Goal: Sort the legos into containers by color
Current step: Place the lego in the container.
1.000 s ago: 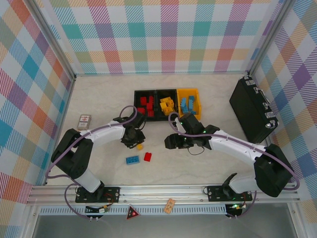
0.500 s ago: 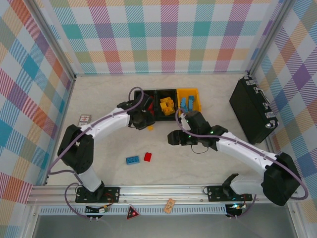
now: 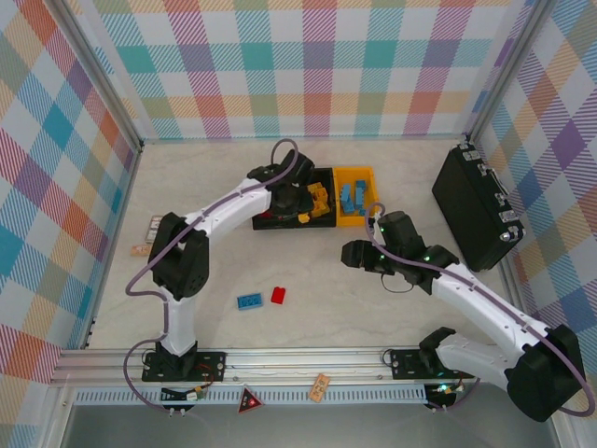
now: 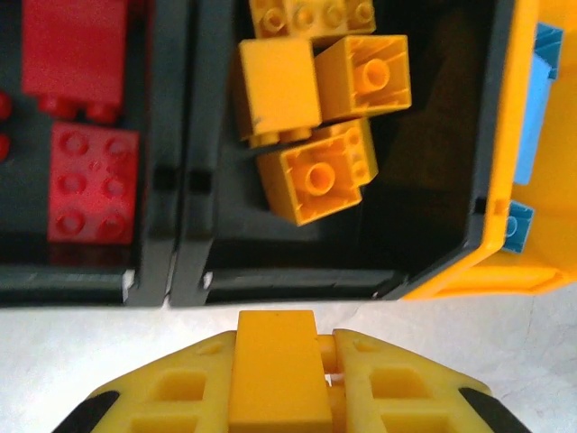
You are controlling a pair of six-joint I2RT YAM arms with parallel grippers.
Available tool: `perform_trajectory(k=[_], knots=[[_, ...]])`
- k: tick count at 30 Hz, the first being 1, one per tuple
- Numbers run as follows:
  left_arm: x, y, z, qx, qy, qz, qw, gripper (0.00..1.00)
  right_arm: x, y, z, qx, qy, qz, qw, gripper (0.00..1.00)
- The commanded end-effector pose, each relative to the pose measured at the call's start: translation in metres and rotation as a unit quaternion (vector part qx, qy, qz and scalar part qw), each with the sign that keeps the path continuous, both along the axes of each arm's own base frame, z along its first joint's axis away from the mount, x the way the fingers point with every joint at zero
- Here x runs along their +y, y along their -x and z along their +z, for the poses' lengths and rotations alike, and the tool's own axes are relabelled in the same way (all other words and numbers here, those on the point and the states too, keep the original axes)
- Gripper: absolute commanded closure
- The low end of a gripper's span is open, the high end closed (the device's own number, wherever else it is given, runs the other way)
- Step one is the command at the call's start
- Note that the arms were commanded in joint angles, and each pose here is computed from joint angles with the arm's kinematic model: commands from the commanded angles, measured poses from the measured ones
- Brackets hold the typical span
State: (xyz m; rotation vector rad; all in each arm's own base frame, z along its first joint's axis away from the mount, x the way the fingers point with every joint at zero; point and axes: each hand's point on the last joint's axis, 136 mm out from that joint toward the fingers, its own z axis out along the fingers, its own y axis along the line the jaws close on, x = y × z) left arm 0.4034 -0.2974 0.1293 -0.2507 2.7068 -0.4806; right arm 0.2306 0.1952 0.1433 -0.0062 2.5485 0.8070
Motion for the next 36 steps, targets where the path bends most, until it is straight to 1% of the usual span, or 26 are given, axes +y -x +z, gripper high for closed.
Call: perform_trajectory(k=[1,7,15,21,26,29,34,36], knots=[[-0.006,-0.011,0.004,-0.013,-0.027,-0.024,0.999,0.81,-0.006,0.001,-0.006,0.012,0.003,-0.016,1.0,0.39],[-0.013,-0.044,0.007,-0.044,-0.071,-0.038,0.996,0.8,-0.004,-0.002,-0.007,0.011,0.002,-0.017,1.0,0.39],[-0.016,-0.09,0.005,-0.097,-0.128,-0.044,0.986,0.79,0.003,-0.023,0.008,-0.018,0.002,-0.017,1.0,0.38],[-0.016,-0.118,0.001,-0.121,-0.14,-0.039,0.982,0.77,0.009,-0.031,0.012,-0.018,0.003,-0.011,1.0,0.38],[-0.017,-0.131,-0.007,-0.131,-0.137,-0.043,0.981,0.75,0.007,-0.031,0.008,-0.014,0.006,-0.016,1.0,0.38],[-0.015,-0.135,-0.01,-0.132,-0.142,-0.043,0.98,0.7,0.007,-0.03,0.007,-0.011,0.007,-0.017,1.0,0.38],[-0.015,-0.137,-0.002,-0.14,-0.137,-0.041,0.98,0.53,0.007,-0.03,0.003,-0.006,0.007,-0.019,1.0,0.38],[-0.017,-0.135,0.005,-0.143,-0.13,-0.044,0.98,0.52,0.008,-0.031,0.003,-0.004,0.006,-0.018,1.0,0.38]])
